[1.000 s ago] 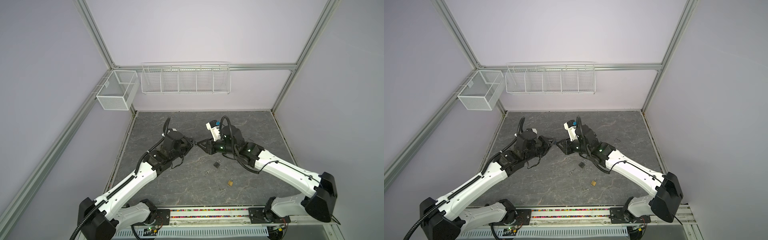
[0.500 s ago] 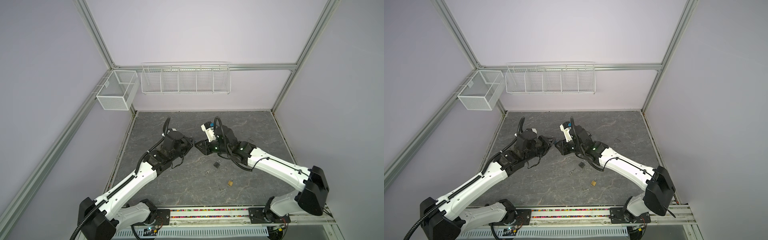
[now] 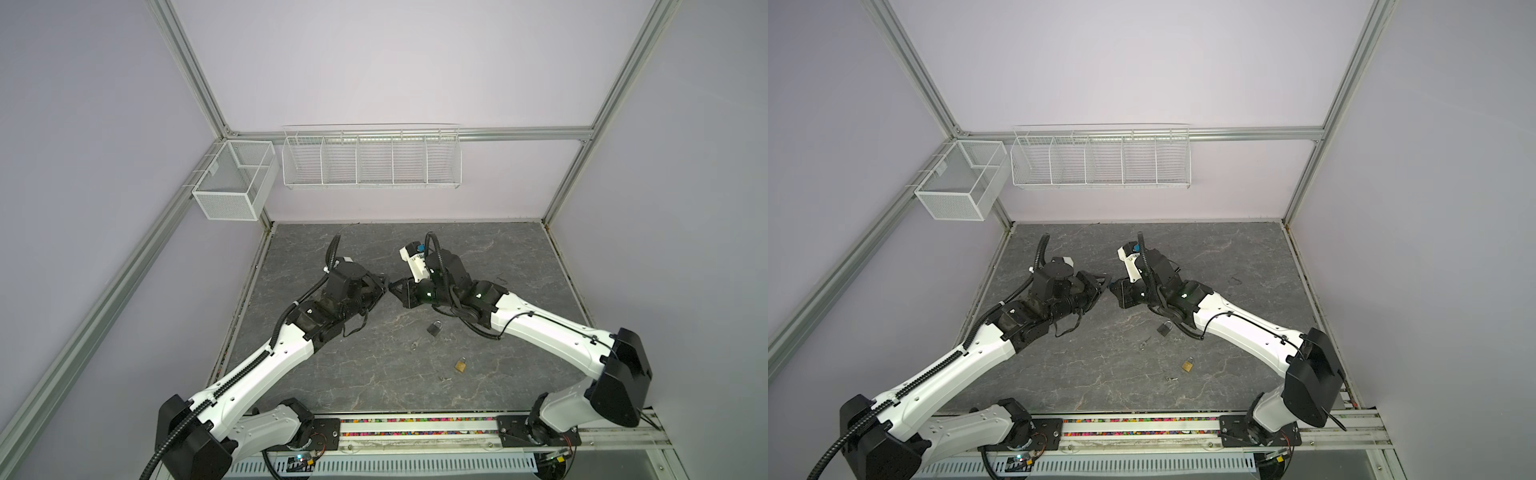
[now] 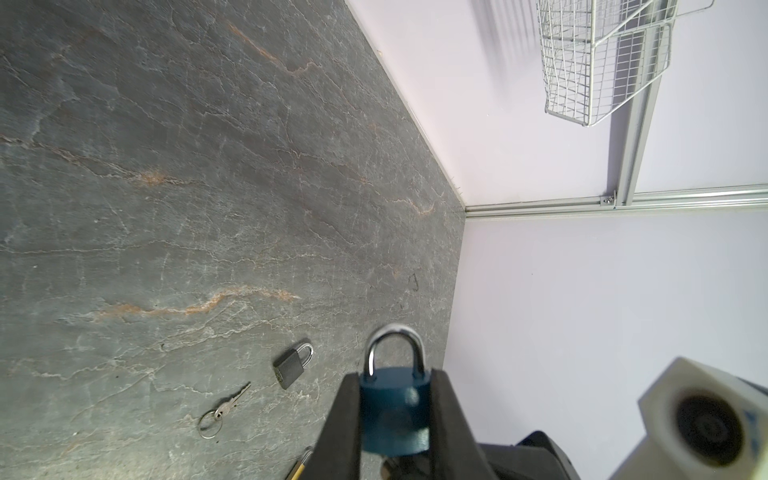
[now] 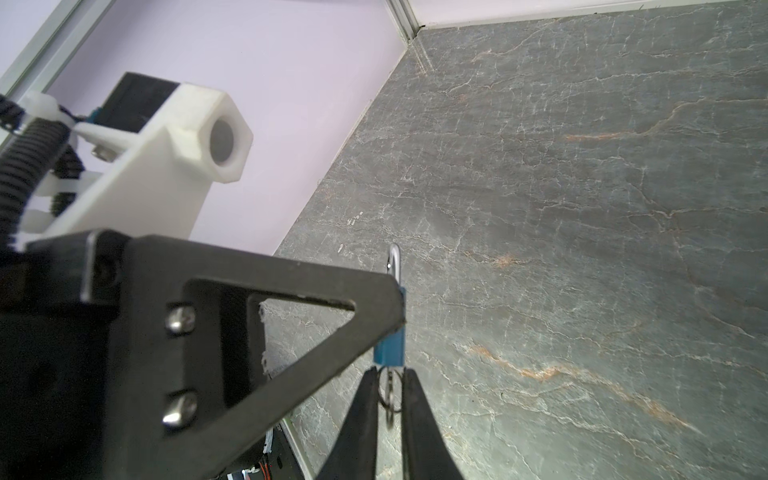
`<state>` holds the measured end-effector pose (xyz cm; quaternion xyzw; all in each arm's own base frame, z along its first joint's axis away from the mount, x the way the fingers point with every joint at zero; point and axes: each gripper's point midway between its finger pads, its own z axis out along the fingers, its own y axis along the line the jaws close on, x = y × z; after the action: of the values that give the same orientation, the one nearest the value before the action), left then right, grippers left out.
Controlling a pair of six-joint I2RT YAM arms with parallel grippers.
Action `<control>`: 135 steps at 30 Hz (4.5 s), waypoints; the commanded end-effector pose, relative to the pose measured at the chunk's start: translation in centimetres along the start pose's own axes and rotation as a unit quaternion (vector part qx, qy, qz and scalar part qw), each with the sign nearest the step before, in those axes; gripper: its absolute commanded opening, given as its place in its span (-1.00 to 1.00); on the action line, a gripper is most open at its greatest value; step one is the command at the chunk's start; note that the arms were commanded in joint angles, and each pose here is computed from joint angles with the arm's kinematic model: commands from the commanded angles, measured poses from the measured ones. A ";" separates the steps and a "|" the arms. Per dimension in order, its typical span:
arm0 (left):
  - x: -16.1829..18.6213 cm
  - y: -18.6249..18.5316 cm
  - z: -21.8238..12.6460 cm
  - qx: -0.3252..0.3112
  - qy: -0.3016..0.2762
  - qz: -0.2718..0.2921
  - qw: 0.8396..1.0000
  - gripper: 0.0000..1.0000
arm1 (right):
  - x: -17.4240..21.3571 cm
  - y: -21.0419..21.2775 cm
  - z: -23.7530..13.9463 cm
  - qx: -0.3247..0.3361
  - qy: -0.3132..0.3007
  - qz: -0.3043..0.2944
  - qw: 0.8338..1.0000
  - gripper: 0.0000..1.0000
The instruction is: Unlock with the key
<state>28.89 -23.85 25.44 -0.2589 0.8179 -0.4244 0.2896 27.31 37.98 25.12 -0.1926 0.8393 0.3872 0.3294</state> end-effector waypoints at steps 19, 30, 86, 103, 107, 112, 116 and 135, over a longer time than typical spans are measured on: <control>0.5 -2.2 -1.5 0.062 0.019 -0.020 0.998 -1.00 | -1.7 2.2 -0.6 -0.067 -0.031 0.078 0.994 -0.86; 1.5 -2.7 -2.2 0.107 0.044 -0.016 0.993 -1.00 | -3.1 4.4 -2.6 -0.149 -0.045 0.138 0.978 -0.86; -1.9 -5.0 -3.3 0.127 -0.031 -0.002 0.991 -1.00 | -1.7 1.6 -2.1 0.017 -0.032 -0.033 0.999 -0.42; -1.7 -5.2 -2.9 0.122 -0.024 0.004 0.992 -1.00 | -2.3 1.9 -2.1 0.026 -0.035 -0.058 0.997 -0.66; -1.6 -4.9 -2.8 0.116 -0.023 0.007 0.993 -1.00 | -2.6 2.4 -2.2 0.018 -0.037 -0.066 0.997 -0.71; -1.3 -4.9 -2.6 0.114 -0.018 0.009 0.993 -1.00 | -2.6 2.1 -1.8 0.024 -0.034 -0.069 0.997 -0.83; -0.9 -5.2 -2.4 0.111 -0.011 0.014 0.994 -1.00 | -2.8 2.1 -1.7 0.027 -0.037 -0.069 0.997 -0.86; 0.5 -5.8 -3.1 0.126 -0.001 0.018 0.992 -1.00 | -3.3 3.7 -2.3 -0.060 -0.045 0.008 0.997 -0.87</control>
<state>28.75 -24.08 29.68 -0.2401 0.7720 -0.4787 0.3423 26.81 37.89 28.27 -0.2046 0.8313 0.3785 0.3518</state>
